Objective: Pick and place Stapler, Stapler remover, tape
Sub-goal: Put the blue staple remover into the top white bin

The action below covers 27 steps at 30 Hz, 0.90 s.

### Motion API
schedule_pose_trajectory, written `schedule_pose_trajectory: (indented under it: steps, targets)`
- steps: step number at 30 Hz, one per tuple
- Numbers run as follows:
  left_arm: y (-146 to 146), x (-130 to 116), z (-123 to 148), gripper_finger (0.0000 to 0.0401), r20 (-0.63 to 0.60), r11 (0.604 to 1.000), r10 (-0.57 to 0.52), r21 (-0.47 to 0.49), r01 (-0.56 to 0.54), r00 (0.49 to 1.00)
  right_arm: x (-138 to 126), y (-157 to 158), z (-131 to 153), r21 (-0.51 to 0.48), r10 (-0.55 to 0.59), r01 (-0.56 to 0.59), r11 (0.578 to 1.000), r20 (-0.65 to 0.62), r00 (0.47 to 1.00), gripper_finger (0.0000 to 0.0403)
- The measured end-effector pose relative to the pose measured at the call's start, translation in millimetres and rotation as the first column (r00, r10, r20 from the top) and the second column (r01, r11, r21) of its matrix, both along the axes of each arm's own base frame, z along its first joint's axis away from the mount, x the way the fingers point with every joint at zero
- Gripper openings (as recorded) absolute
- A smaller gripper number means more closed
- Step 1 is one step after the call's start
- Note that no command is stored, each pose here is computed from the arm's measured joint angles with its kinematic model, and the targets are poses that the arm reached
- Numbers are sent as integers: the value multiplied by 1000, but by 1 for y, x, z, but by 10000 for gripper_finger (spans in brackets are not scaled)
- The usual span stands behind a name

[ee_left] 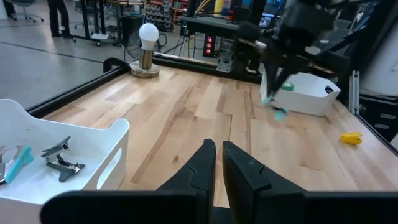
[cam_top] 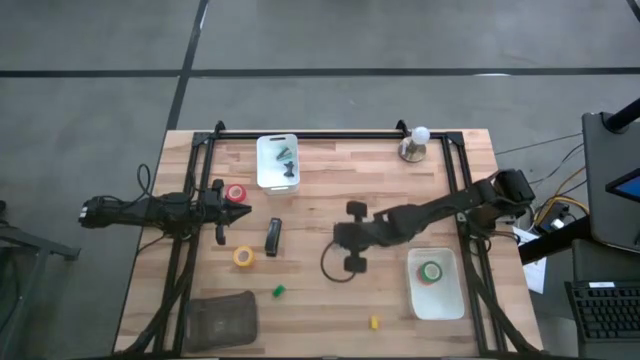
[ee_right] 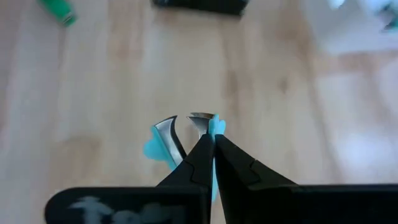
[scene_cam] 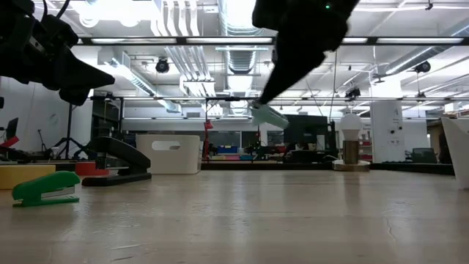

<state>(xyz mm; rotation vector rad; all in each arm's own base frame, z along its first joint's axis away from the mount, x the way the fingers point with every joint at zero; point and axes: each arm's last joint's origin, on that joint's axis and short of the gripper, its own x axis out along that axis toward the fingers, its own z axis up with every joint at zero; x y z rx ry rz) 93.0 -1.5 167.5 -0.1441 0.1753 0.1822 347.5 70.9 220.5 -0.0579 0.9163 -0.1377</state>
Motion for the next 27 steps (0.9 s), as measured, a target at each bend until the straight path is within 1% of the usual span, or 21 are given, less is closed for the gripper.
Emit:
schedule_pose_trajectory:
  steps: [4, 8, 12, 18, 21, 23, 25, 27]
  targets:
    - [0, 0, 0, 32, 0, 1000, 0, 0, 0, 1000, 10, -15, 2, -62, 6, 0, 998, 107, 994, 8]
    - [0, 0, 0, 32, 0, 1000, 0, 0, 0, 1000, 18, -30, 3, -76, -13, 29, 997, 207, 978, 8]
    - [0, 0, 0, 32, 0, 1000, 0, 0, 0, 1000, 21, -44, 3, -96, -23, 48, 994, 240, 971, 8]
    - [0, 0, 0, 32, 0, 1000, 0, 0, 0, 1000, 26, -74, 2, -98, -92, 124, 987, 279, 956, 8]
    - [0, 0, 0, 32, 0, 1000, 0, 0, 0, 1000, 32, -92, 5, -87, -116, 155, 984, 349, 930, 8]
    - [0, 0, 0, 32, 0, 1000, 0, 0, 0, 1000, 37, -103, 5, -51, -100, 130, 990, 394, 914, 8]
    - [0, 0, 0, 32, 0, 1000, 0, 0, 0, 1000, 44, -116, 3, -10, -77, 92, 996, 461, 884, 8]
    - [0, 0, 0, 32, -1, 1000, 0, 0, 0, 1000, 50, -128, -2, 7, -98, 109, 994, 502, 859, 8]
